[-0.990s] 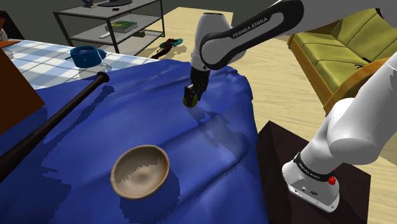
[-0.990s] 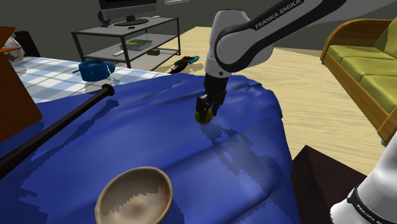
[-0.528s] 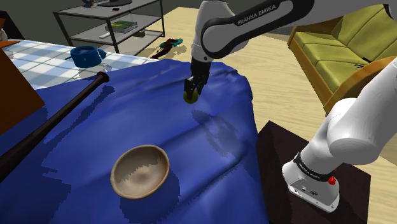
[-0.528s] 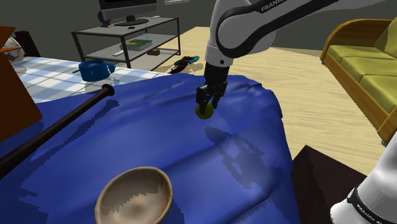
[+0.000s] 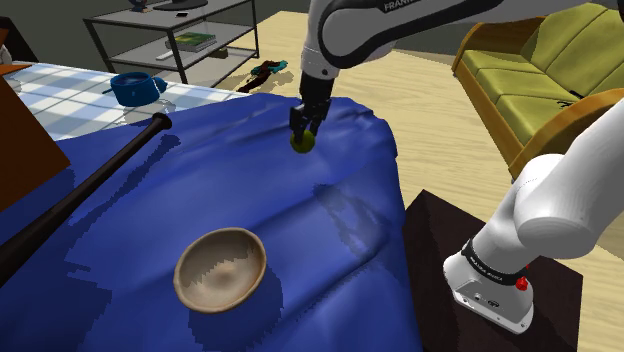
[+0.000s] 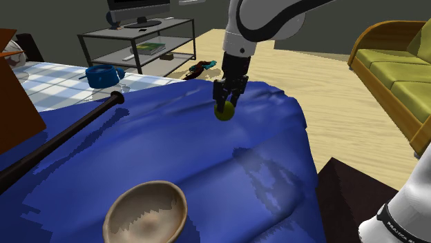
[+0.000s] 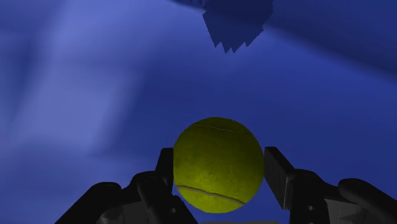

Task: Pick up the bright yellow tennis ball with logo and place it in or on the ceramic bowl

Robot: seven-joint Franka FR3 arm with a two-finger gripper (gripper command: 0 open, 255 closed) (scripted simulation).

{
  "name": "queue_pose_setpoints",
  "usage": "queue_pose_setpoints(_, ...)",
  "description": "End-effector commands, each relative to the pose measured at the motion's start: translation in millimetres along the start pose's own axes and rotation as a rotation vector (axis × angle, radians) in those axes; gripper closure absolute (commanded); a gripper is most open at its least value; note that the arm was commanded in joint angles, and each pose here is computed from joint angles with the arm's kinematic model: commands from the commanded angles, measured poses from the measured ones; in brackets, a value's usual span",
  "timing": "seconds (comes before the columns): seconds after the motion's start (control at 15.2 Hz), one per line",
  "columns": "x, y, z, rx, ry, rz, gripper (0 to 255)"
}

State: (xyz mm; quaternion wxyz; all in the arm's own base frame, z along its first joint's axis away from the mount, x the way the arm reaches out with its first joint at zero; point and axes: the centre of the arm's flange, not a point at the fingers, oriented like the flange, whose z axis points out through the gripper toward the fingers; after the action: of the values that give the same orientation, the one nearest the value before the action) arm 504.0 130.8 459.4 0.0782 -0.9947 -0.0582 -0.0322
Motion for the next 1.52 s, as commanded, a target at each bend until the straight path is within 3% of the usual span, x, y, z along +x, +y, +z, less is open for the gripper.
queue_pose_setpoints(0.0,1,-2,-11,0.000,0.000,0.000,255)
queue_pose_setpoints(0.4,3,-6,-41,0.000,0.000,0.000,255)
queue_pose_setpoints(1.45,-46,-210,-16,0.000,0.000,0.000,255)
